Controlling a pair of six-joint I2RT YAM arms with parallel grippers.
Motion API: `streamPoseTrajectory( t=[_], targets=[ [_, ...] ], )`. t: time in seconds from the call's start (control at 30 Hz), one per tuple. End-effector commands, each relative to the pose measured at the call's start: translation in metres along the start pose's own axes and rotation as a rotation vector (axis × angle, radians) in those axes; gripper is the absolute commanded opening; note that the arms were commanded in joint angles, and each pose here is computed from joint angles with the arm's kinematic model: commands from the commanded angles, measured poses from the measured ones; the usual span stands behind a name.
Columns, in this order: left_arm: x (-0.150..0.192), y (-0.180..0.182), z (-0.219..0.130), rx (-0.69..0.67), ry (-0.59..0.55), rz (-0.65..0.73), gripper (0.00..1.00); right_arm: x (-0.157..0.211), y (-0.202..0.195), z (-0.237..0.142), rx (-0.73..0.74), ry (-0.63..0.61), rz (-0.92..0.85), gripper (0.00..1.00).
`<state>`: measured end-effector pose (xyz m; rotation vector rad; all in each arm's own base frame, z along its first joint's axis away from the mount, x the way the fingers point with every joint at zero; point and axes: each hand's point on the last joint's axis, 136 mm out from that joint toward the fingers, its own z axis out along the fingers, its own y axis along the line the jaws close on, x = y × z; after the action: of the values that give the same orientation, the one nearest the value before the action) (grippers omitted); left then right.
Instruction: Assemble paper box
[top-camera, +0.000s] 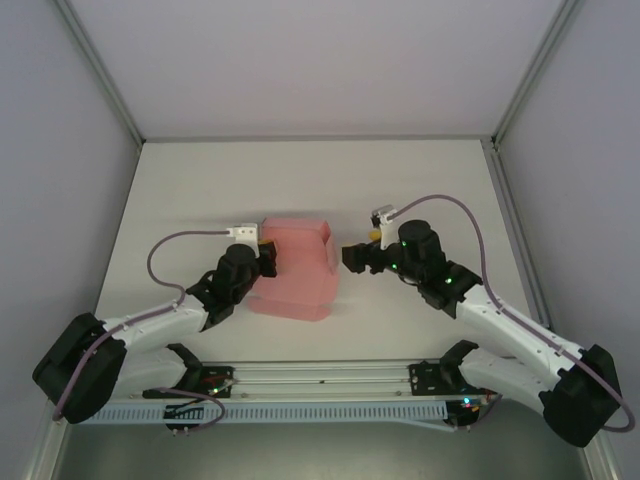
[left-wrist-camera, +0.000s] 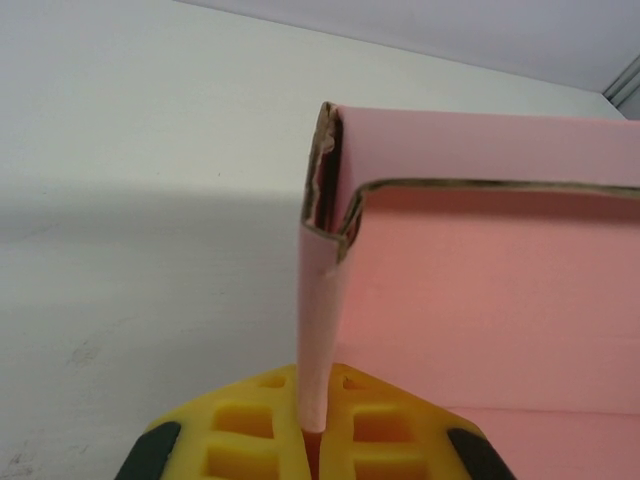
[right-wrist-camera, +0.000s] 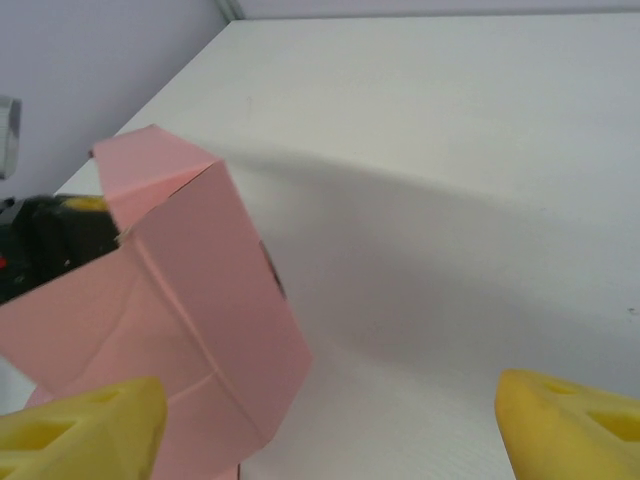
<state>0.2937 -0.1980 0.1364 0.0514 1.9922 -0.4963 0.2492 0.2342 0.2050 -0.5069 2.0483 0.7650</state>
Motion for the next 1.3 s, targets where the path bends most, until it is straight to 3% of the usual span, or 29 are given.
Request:
streamPoseTrajectory(
  t=[0.0, 0.23, 0.43, 0.73, 0.9, 1.07, 1.13, 1.27],
  targets=[
    [-0.012, -0.01, -0.004, 0.038, -0.033, 0.006, 0.0, 0.009, 0.015, 0.004, -0.087, 0.055, -0.055, 0.85],
    [-0.008, -0.01, 0.0, 0.035, -0.02, 0.015, 0.0, -0.003, 0.022, 0.032, -0.125, 0.101, -0.106, 0.85],
    [-0.007, -0.011, 0.004, 0.03, -0.01, 0.009, 0.0, -0.005, 0.029, 0.06, -0.174, 0.147, -0.082, 0.78],
    [-0.007, -0.008, 0.01, -0.007, 0.004, 0.003, 0.0, -0.001, 0.032, 0.083, -0.1, 0.154, -0.106, 0.73],
    [-0.009, -0.01, 0.01, -0.002, 0.001, -0.006, 0.0, -0.008, 0.014, 0.09, 0.066, 0.12, -0.088, 0.58],
    [-0.012, -0.005, 0.013, -0.048, 0.005, -0.026, 0.0, -0.016, -0.017, 0.092, 0.363, 0.075, -0.136, 0.23],
    [-0.014, 0.005, 0.014, -0.117, 0.005, -0.058, 0.0, -0.017, -0.036, 0.091, 0.505, 0.065, -0.131, 0.14],
    [-0.013, 0.044, 0.013, -0.401, 0.041, -0.102, 0.0, -0.012, -0.083, 0.076, 0.844, 0.105, -0.121, 0.0]
  ],
)
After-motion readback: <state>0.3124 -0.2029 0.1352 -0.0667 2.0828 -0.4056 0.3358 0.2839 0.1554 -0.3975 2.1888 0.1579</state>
